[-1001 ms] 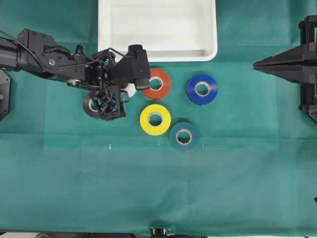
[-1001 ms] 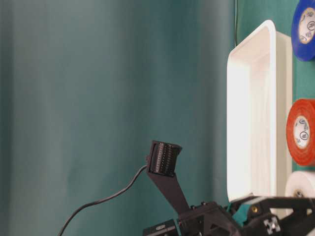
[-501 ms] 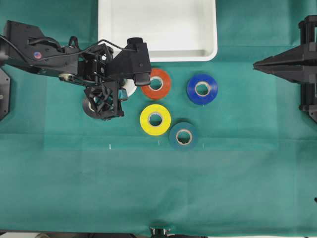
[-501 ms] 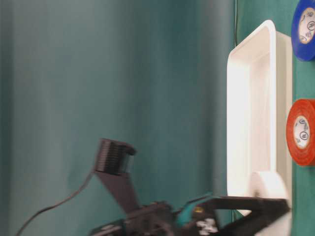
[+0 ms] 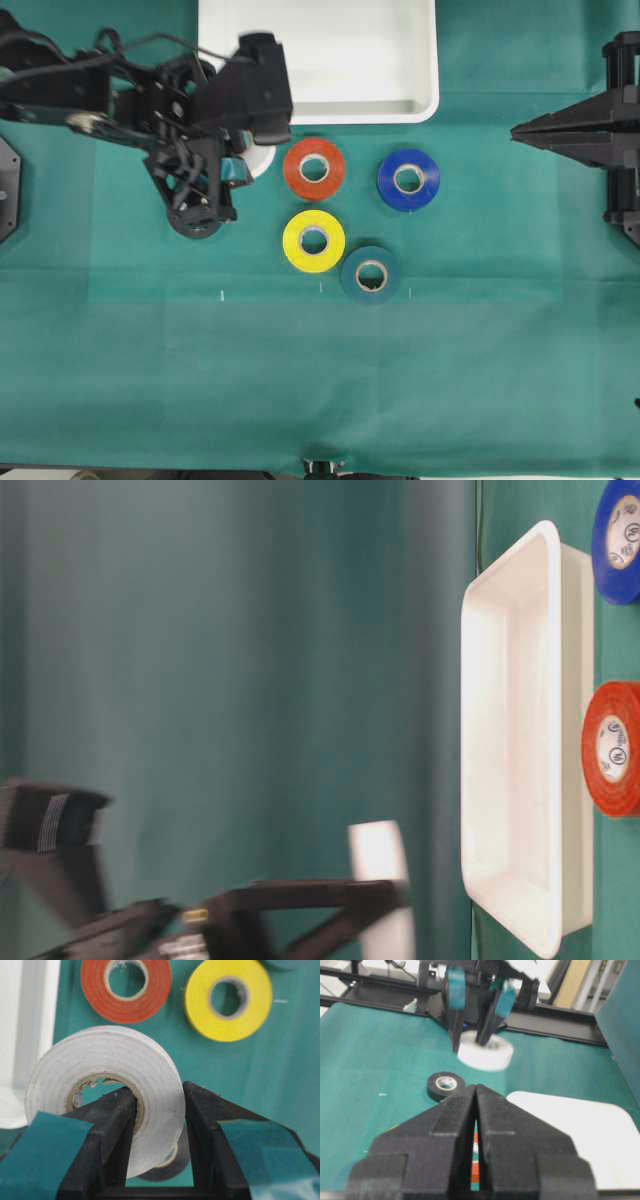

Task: Pick up the tape from a random location and place it into the white case.
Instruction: 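Lift the white tape roll with the left gripper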

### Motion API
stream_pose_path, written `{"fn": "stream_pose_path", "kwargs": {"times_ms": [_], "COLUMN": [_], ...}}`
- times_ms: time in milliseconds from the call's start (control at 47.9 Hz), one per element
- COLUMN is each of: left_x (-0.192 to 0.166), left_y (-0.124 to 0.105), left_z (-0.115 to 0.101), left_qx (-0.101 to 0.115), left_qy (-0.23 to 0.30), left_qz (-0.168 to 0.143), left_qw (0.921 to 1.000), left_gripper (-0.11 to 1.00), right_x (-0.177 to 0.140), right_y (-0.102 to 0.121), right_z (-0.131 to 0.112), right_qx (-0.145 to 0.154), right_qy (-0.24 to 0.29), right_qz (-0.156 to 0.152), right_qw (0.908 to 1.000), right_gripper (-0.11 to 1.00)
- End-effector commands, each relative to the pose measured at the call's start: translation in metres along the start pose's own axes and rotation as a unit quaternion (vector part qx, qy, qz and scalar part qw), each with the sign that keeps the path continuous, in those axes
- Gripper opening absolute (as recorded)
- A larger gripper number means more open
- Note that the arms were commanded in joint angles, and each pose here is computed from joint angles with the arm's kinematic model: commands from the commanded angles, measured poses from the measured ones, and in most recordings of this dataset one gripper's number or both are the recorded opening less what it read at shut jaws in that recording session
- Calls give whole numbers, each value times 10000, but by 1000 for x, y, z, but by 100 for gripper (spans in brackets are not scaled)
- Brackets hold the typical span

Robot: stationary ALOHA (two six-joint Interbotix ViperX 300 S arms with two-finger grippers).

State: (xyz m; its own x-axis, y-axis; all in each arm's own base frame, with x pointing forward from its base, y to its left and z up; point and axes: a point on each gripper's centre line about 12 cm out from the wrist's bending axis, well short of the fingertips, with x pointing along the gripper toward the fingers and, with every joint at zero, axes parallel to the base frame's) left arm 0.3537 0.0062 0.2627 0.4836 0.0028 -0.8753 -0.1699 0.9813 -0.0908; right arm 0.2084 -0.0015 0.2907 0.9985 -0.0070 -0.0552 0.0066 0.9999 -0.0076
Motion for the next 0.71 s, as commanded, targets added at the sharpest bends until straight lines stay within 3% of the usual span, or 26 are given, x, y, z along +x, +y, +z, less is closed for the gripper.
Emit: {"fn": "stream_pose_path", "kwargs": {"times_ms": [0, 292, 688], "left_x": [-30, -65, -66], "left_y": [-3, -6, -7], "left_z": [11, 19, 19], "left_qx": [38, 83, 86], "left_qy": [-311, -318, -326], "left_qz": [-46, -51, -50], "left_qw": [9995, 9994, 9994], "left_gripper": [26, 26, 26], "right_x": [2, 2, 2], "right_y": [0, 0, 0], "right_z": [11, 11, 11], "right_qx": [0, 0, -7], "right_qy": [-123, -123, -123], "right_qz": [-9, -9, -8], "right_qw": [9999, 9999, 9999], "right_gripper": [0, 0, 0]}}
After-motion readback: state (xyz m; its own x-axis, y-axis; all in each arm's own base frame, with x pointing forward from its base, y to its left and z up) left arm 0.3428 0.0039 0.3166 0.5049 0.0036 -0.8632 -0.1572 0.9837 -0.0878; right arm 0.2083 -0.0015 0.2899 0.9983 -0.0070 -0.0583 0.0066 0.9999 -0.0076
